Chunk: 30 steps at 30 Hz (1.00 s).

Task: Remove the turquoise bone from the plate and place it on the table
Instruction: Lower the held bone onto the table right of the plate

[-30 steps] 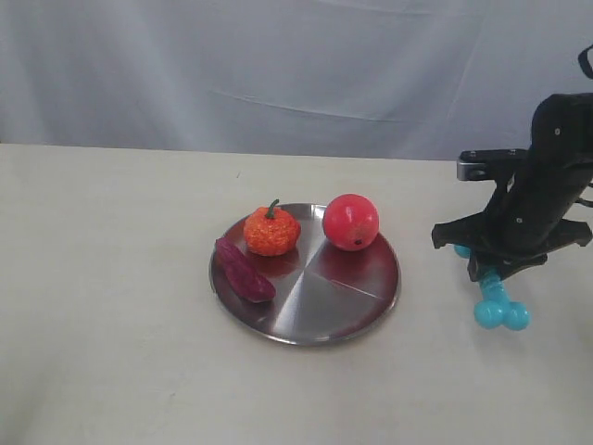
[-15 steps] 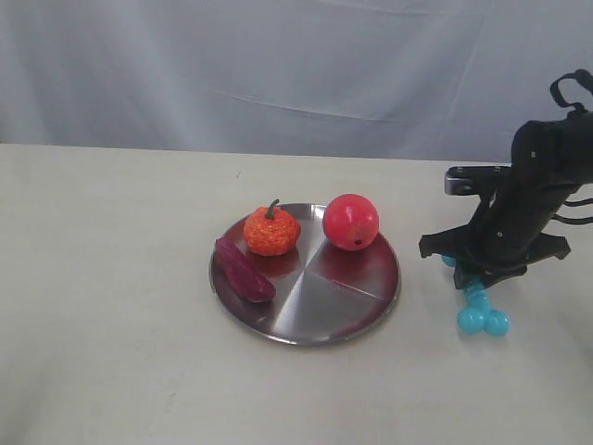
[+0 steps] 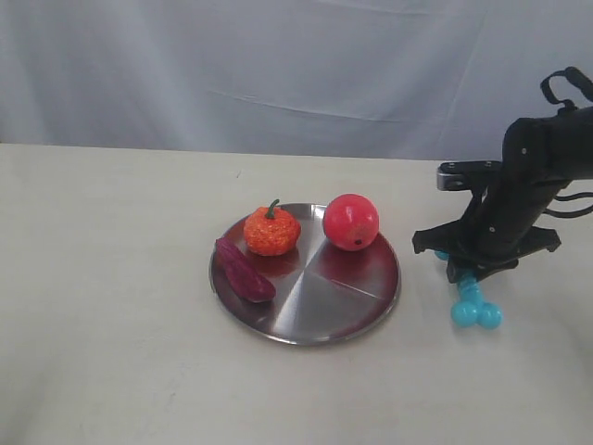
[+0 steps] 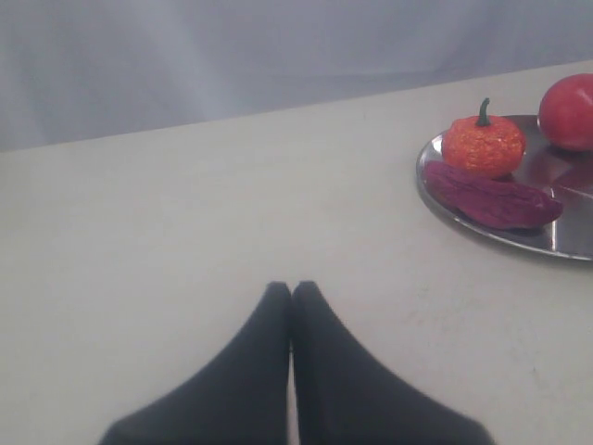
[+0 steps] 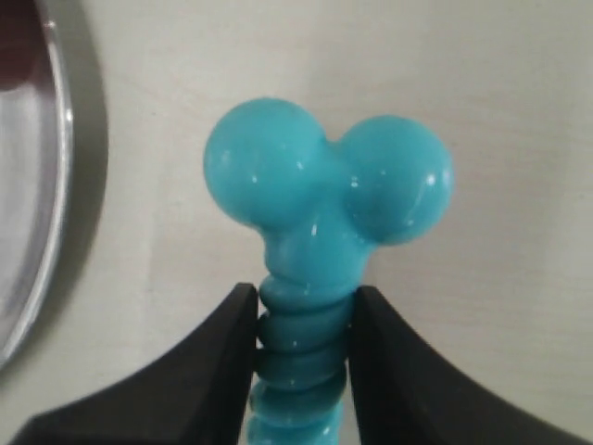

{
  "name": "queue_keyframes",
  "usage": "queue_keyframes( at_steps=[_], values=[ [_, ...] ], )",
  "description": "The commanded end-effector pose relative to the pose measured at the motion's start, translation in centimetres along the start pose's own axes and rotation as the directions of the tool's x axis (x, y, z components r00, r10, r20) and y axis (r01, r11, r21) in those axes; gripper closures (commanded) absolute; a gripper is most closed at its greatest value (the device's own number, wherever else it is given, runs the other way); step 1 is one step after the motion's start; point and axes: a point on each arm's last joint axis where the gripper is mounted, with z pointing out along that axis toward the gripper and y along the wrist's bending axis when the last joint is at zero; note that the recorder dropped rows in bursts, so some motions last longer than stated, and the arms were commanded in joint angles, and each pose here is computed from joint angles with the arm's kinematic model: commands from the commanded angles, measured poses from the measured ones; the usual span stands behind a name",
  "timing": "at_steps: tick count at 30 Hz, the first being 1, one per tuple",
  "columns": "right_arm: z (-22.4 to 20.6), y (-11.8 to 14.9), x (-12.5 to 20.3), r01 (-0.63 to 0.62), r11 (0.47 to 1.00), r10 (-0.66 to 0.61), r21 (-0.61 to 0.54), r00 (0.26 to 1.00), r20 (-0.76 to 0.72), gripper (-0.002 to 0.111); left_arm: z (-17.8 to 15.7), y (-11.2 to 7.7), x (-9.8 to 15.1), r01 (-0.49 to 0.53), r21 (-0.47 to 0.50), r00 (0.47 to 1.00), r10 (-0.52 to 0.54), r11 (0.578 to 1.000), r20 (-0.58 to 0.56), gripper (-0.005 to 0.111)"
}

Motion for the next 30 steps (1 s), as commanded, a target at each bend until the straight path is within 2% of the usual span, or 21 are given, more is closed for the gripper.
queue_keyframes(
  at_steps=[1, 11, 30],
  values=[
    [-0.3, 1.2, -0.3, 0.041, 0.999, -0.041, -0.009, 0.999, 0.028, 0.109, 0.0, 0.0, 0.1, -0.002, 0.002, 1.000, 0.002, 1.000, -0.001, 0.107],
    [-0.1, 1.6, -0.1, 0.038, 0.999, -0.038, -0.003, 0.999, 0.012, 0.109, 0.0, 0.0, 0.1, -0.002, 0.002, 1.000, 0.002, 1.000, -0.001, 0.107],
    [2.9, 1.0, -0.4, 0.043, 0.998, -0.046, 0.052, 0.998, 0.042, 0.109, 0.0, 0.0, 0.1, -0.002, 0.002, 1.000, 0.002, 1.000, -0.001, 0.107]
  ],
)
